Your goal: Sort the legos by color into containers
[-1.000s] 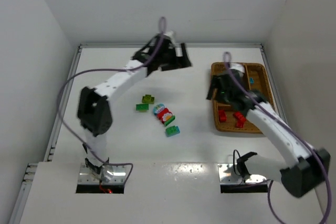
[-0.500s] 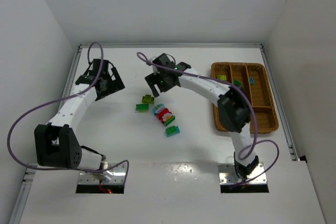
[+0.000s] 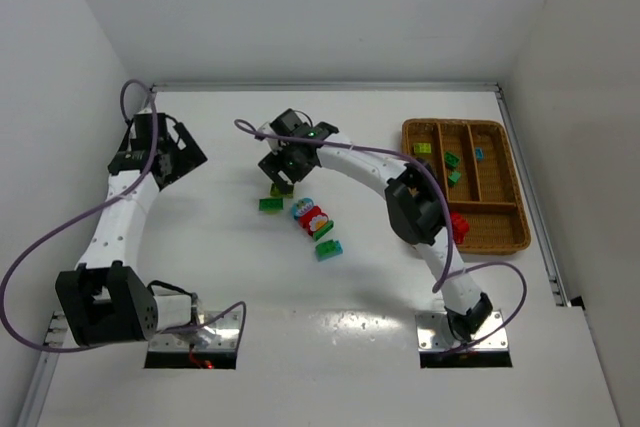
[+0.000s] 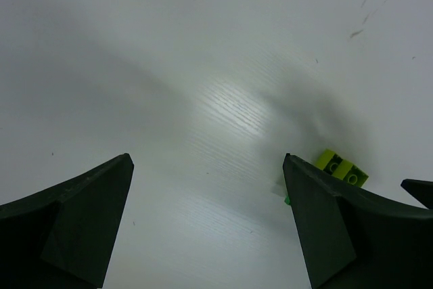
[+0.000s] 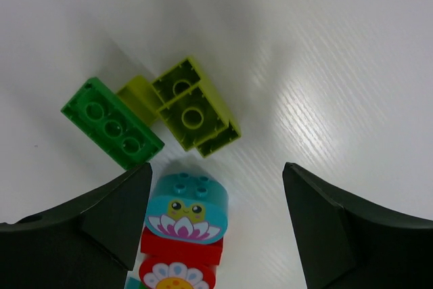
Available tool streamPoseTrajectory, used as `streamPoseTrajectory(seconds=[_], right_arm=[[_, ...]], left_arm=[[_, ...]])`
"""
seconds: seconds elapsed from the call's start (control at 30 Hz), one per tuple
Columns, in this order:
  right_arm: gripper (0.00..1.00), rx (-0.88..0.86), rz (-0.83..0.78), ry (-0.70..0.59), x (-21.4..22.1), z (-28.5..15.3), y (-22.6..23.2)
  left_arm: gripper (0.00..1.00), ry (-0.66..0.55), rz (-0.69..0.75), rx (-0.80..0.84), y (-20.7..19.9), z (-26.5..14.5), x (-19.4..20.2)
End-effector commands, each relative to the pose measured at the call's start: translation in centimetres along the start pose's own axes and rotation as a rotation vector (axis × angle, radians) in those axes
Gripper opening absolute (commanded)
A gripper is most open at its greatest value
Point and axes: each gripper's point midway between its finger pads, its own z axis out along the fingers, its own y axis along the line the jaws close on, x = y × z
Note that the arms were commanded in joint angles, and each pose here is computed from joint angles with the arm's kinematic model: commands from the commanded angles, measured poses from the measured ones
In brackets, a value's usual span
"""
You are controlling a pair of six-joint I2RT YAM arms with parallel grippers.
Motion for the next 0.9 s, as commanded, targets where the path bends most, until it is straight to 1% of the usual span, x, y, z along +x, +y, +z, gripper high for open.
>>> streamPoseTrajectory(seconds=[0.0,0.07,0.13,0.27,0.33,0.43,0.5,0.53,0.57,0.67,0.7,0.77,0.8,0.83,0.87], right_arm=[[0.79,-0.025,-0.008,-0.047,-2.0,0.3,0.4],[0.77,-0.024,0.001,-0.053,-2.0,1.0,0.4],[0.77,-0.024,0.01,-0.058,-2.1,1.9,0.4],[0.73,-0.043,0.018,-0.057,-2.1,3.2,0.7],[0.71,-0.042,0.032,-0.076,-2.6,3.2,0.7],[0.63,-0.033,0.059,-0.108,-3.1,3.6,0.6],[0.55,-0.027,0.076,-0.144,-4.0,3.7,0.0],[0.52,-0.042,0.088,-0.136,-3.7,4.1,0.3],[0.47,-0.062,0.095,-0.145,-4.1,3.9,0.7],[0.38,-0.063,0.096,-0.136,-3.7,4.3,0.7],[0.3,-0.063,0.096,-0.134,-3.6,3.9,0.7],[0.26,-0.064,0.116,-0.147,-3.7,3.2,0.9],[0.23,-0.059,0.131,-0.192,-4.9,1.7,0.4],[0.23,-0.068,0.131,-0.18,-4.3,1.4,0.6],[0.23,-0.064,0.15,-0.197,-4.6,0.6,0.2]], left_arm=[[1.0,-0.021,-0.03,0.028,0.2,-0.7,-0.8],[1.0,-0.025,-0.03,0.041,0.0,-1.0,-0.9],[1.0,-0.025,-0.021,0.041,0.1,-1.0,-0.9],[1.0,-0.019,-0.018,0.03,0.5,-1.0,-0.8],[1.0,-0.03,-0.025,0.028,0.7,-1.2,-1.1],[1.0,-0.022,-0.024,0.024,0.8,-1.2,-0.9],[1.0,-0.03,-0.025,0.028,0.8,-1.5,-1.0],[1.0,-0.03,-0.025,0.028,0.8,-1.5,-1.0],[1.0,-0.03,-0.025,0.028,0.8,-1.5,-1.0],[1.0,-0.026,-0.016,0.037,0.7,-1.5,-1.0],[1.0,-0.026,-0.016,0.037,0.7,-1.5,-1.0],[1.0,-0.02,-0.016,0.048,0.5,-1.5,-0.9],[1.0,-0.012,-0.015,0.064,0.2,-1.6,-0.7],[1.0,0.013,-0.002,0.097,-0.4,-1.5,-0.3],[1.0,0.025,0.017,0.122,-0.7,-1.6,-0.1]])
